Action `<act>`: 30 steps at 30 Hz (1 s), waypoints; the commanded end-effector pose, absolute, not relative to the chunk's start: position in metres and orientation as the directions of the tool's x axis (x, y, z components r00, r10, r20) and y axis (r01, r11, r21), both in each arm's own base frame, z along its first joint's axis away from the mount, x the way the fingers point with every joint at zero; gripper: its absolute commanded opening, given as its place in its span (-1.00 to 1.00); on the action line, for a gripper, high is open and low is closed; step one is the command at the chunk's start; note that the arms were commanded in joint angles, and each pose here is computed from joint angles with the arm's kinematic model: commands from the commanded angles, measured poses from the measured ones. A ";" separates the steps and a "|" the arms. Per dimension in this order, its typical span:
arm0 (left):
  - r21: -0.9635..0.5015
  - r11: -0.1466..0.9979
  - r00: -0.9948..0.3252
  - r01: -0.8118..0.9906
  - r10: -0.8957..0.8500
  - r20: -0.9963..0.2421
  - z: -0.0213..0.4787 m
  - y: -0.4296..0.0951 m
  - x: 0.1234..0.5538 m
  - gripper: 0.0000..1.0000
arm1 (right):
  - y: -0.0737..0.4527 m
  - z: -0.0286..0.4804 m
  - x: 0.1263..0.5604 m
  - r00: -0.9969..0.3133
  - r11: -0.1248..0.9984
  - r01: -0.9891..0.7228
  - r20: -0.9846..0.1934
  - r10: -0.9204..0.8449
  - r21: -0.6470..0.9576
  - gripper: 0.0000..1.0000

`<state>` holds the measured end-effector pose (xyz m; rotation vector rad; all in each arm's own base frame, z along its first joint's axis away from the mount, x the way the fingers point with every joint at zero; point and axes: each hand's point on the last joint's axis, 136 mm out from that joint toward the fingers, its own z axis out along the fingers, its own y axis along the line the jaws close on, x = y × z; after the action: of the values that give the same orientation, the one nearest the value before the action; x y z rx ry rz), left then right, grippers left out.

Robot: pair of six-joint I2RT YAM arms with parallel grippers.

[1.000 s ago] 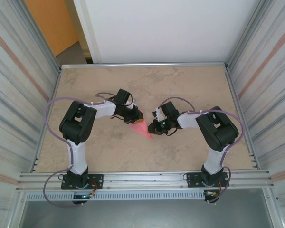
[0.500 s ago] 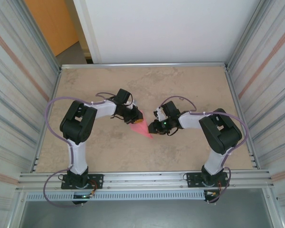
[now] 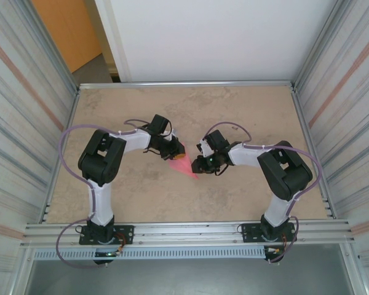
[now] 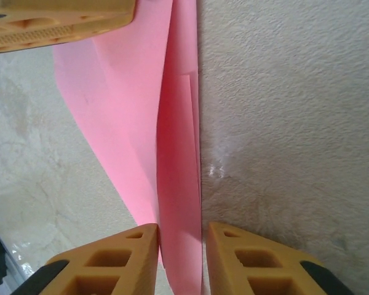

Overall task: Fold a paper plane with a square sheet of paper (pick it up from the middle)
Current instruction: Fourth fold the wing at the center of the table.

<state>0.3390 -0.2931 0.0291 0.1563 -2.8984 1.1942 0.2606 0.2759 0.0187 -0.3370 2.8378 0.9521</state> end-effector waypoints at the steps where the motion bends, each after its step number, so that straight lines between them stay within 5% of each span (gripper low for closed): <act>1: -0.690 0.718 -0.995 -0.094 -0.090 0.043 0.026 -0.290 0.344 -0.65 | 0.263 -0.007 0.247 -0.973 0.824 -0.233 -0.127 -0.195 0.517 -0.52; 11: -0.690 0.718 -0.995 -0.095 -0.089 0.044 0.025 -0.290 0.345 -0.64 | 0.262 -0.016 0.242 -0.976 0.829 -0.218 -0.096 -0.196 0.516 -0.69; 30: -0.692 0.716 -0.996 -0.087 -0.075 0.048 0.020 -0.292 0.346 -0.65 | 0.262 -0.016 0.241 -0.980 0.820 -0.199 -0.091 -0.178 0.536 -0.69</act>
<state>0.3419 -0.2943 0.0242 0.1478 -2.8959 1.1817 0.2618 0.2729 0.0146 -0.3200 2.8499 0.9472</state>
